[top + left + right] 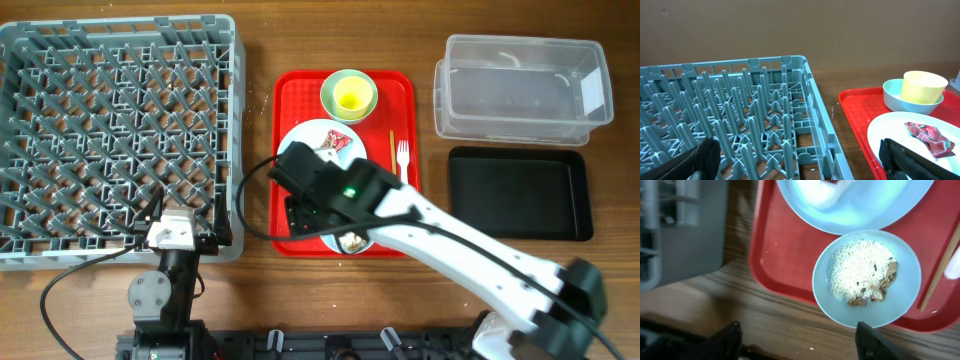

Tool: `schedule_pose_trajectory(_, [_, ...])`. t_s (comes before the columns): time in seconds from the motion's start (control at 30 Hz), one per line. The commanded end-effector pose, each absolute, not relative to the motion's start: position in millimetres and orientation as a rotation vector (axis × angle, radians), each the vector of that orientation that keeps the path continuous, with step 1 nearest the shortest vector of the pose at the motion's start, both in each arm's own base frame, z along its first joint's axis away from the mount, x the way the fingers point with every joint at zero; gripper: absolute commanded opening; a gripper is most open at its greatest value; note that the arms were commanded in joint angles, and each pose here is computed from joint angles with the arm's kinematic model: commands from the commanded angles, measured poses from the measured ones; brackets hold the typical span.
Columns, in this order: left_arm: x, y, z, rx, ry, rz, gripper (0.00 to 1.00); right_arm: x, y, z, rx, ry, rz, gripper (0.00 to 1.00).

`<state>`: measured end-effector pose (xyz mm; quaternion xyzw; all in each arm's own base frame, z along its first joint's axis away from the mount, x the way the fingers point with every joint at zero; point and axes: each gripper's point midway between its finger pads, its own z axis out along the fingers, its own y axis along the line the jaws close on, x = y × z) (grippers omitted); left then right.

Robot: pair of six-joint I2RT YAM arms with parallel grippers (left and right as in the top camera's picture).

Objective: Sort waste into correct bins and load items into the dishwasher rack
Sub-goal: 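Move the right gripper over the red tray to the light-blue rice bowl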

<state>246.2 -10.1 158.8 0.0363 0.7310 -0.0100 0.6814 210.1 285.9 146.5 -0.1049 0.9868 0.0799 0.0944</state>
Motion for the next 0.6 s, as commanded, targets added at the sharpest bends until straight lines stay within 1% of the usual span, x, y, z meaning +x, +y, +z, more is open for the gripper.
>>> schedule_pose_trajectory(0.0, [245.9, -13.5, 156.6, 0.108, 1.642, -0.025, 1.0, 213.4, 288.1, 131.7, -0.238, 2.96, 0.179, 0.71])
schedule_pose_trajectory(0.07, [245.9, -13.5, 156.6, 0.108, 1.642, -0.025, 0.99, 214.0, 289.1, 132.0, -0.238, 2.956, 0.185, 0.66])
schedule_pose_trajectory(0.1, [245.9, -13.5, 156.6, 0.108, 1.642, -0.025, 1.0, 214.1, 289.3, 132.1, -0.238, 2.955, 0.186, 0.6])
schedule_pose_trajectory(0.13, [245.9, -13.5, 156.6, 0.108, 1.642, -0.025, 1.0, 213.8, 289.0, 131.1, -0.235, 2.958, 0.184, 0.5])
schedule_pose_trajectory(0.17, [245.9, -13.5, 156.6, 0.108, 1.642, -0.025, 1.0, 213.3, 287.3, 128.4, -0.206, 2.963, 0.177, 0.45])
schedule_pose_trajectory(0.2, [245.9, -13.5, 156.6, 0.108, 1.642, -0.025, 1.0, 212.2, 285.3, 125.5, -0.182, 2.971, 0.167, 0.43])
schedule_pose_trajectory(0.33, [245.9, -13.5, 156.6, 0.108, 1.642, -0.025, 1.0, 215.0, 265.3, 102.3, 0.04, 2.966, 0.036, 0.43])
schedule_pose_trajectory(0.43, [245.9, -13.5, 156.6, 0.108, 1.642, -0.025, 1.0, 211.7, 282.4, 84.3, 0.039, 3.004, 0.14, 0.36])
schedule_pose_trajectory(0.57, [245.8, -13.5, 156.8, 0.108, 1.642, -0.025, 1.0, 214.1, 295.1, 73.9, 0.033, 3.017, 0.19, 0.35])
